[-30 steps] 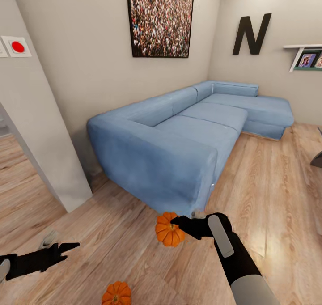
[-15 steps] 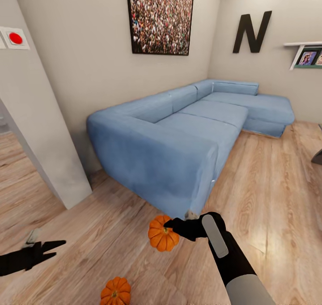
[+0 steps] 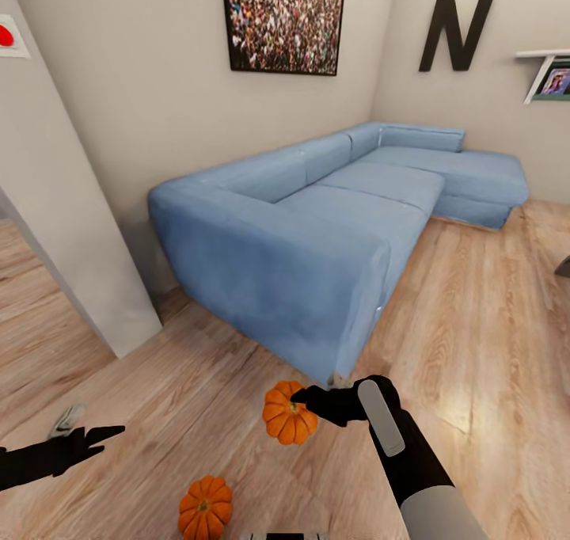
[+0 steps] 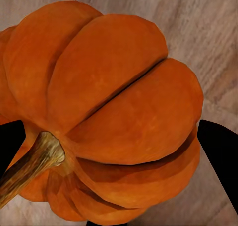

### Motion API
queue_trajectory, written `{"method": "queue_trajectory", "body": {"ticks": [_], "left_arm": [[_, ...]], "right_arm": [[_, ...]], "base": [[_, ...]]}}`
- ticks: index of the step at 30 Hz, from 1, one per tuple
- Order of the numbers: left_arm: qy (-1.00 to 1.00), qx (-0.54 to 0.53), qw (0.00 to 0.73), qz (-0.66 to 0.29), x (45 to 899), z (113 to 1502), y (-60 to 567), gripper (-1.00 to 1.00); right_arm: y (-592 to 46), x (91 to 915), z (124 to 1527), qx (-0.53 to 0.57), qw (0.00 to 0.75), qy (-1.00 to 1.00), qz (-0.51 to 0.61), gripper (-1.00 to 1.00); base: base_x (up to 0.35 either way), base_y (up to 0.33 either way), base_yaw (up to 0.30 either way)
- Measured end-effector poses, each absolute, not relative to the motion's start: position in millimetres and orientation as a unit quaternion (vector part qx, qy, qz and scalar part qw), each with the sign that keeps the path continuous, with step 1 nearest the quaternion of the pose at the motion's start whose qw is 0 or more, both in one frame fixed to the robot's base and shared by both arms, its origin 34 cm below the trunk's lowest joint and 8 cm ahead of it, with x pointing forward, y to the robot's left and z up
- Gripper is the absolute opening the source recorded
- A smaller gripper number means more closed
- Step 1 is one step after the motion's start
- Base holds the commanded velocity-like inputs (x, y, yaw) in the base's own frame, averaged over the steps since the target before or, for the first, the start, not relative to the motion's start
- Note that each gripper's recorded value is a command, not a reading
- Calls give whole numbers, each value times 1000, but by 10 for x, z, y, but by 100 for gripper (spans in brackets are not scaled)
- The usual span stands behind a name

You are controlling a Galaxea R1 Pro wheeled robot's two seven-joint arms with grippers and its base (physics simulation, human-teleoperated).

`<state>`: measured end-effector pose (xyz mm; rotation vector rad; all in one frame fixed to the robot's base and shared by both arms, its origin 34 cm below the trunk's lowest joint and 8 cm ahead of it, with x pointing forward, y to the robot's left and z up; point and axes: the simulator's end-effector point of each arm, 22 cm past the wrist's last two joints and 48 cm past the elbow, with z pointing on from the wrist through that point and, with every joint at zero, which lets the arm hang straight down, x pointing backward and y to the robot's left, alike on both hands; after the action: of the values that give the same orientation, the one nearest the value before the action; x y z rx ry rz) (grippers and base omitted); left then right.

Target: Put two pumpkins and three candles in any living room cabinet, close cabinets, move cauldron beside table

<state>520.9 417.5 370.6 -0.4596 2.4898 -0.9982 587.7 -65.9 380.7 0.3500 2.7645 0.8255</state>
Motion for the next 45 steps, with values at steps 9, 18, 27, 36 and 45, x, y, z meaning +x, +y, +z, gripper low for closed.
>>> {"method": "queue_trajectory", "body": {"ticks": [9,18,27,36,45], "left_arm": [[900,-167,201,-349,5182,3528,4196,100],[903,-172,190,-346,5138,3364,4199,100],[906,-178,173,-343,5075,3196,4195,100],[907,-171,177,-342,5053,2985,4085,100],[907,-168,172,-346,5000,2770,3939,100]], "right_arm": [[-661,5833,3613,126,101,946,280,-100],[-646,5774,3422,130,84,948,279,-100],[-633,5715,3238,135,68,948,279,-100],[-631,5647,3051,141,51,949,277,-100],[-654,5582,2874,145,35,950,275,-100]], "base": [[0,0,0],[-91,0,0],[-4,0,75],[0,0,200],[0,0,7]]}}
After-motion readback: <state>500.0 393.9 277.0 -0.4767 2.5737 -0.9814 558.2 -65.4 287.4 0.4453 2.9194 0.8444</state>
